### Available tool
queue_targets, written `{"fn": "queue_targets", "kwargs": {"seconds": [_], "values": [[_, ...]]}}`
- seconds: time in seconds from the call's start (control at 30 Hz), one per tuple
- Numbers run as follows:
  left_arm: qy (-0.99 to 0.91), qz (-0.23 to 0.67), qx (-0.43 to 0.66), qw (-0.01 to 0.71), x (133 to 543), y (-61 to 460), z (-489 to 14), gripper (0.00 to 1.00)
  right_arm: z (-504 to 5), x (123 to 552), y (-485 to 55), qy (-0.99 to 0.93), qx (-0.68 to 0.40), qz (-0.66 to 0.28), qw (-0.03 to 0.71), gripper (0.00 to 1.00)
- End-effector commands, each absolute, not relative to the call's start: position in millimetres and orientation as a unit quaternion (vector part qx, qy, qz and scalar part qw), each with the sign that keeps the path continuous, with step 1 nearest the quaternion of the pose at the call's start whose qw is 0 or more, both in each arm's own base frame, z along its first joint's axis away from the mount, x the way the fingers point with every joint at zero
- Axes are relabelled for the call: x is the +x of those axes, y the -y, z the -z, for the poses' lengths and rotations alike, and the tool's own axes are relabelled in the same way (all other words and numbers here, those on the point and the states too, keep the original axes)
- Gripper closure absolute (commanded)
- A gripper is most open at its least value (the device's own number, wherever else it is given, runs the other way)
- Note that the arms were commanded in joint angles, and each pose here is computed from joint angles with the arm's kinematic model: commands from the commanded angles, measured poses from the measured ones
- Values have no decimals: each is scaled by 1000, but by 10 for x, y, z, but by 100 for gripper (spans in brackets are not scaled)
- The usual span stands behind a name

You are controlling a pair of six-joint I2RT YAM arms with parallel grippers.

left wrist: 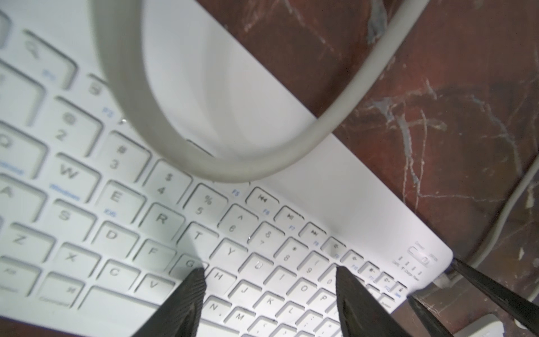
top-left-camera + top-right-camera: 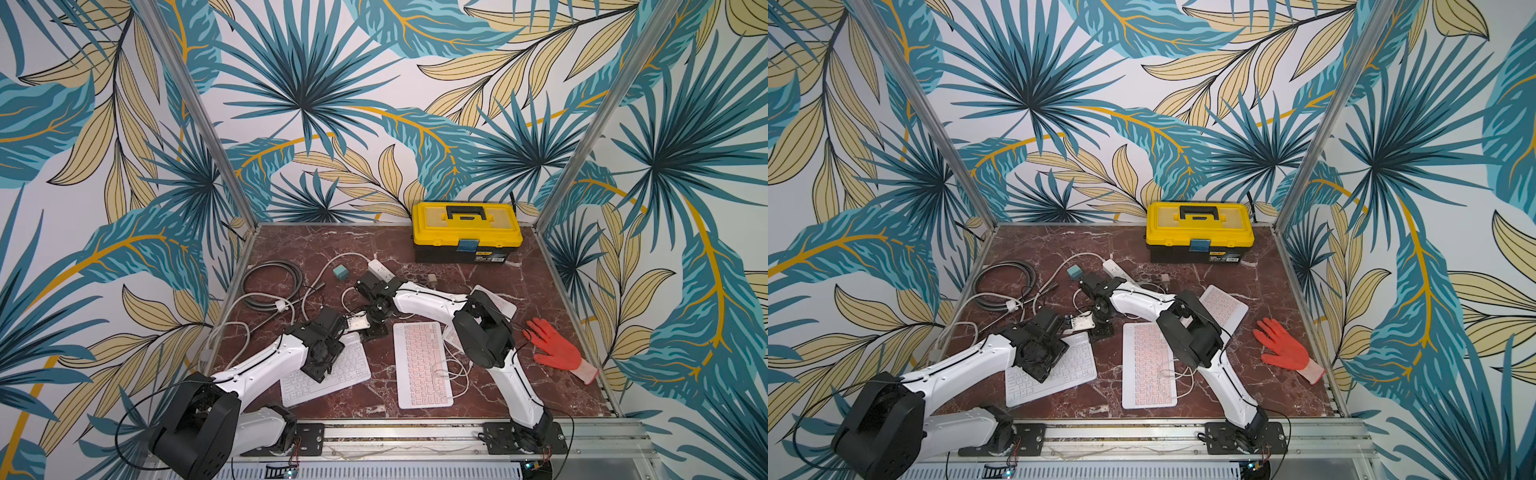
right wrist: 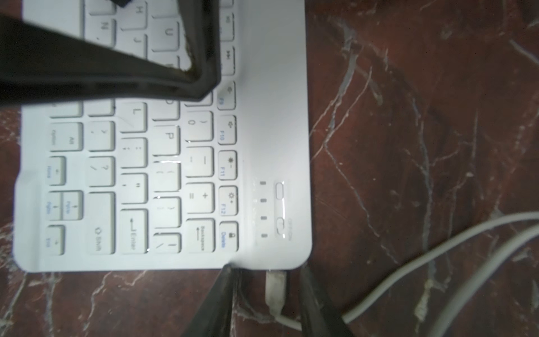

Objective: Unplug the wireless keyboard
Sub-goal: Remove the power cord from the keyboard.

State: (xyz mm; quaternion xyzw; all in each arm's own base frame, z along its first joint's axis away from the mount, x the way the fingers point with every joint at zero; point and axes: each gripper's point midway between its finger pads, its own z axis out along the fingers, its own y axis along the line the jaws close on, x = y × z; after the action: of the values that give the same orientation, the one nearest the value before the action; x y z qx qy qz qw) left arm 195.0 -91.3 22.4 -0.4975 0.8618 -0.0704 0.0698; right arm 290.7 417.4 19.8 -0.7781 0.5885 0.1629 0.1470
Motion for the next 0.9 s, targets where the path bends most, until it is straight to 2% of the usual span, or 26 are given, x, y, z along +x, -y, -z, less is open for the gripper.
{"fn": "queue_targets", "kwargs": {"seconds": [0.0, 0.13, 0.4, 0.53, 0.87], "values": [[-878, 17, -478, 12, 1672, 826, 2, 27, 167, 2664, -3909, -600, -787, -135, 51, 65], [-887, 8, -461, -32, 1590, 902, 103, 27, 189, 2678, -3878, -621, -773, -124, 42, 71], [-893, -26, -446, -60, 1421, 827, 246, 28, 386, 2905, -3682, -654, -753, -44, 54, 82], [-896, -50, -435, -80, 1275, 773, 335, 27, 429, 2960, -3565, -651, -757, -16, 48, 84], [-896, -70, -428, -93, 1156, 720, 397, 26, 326, 3002, -3408, -645, -763, -31, 38, 87]]}}
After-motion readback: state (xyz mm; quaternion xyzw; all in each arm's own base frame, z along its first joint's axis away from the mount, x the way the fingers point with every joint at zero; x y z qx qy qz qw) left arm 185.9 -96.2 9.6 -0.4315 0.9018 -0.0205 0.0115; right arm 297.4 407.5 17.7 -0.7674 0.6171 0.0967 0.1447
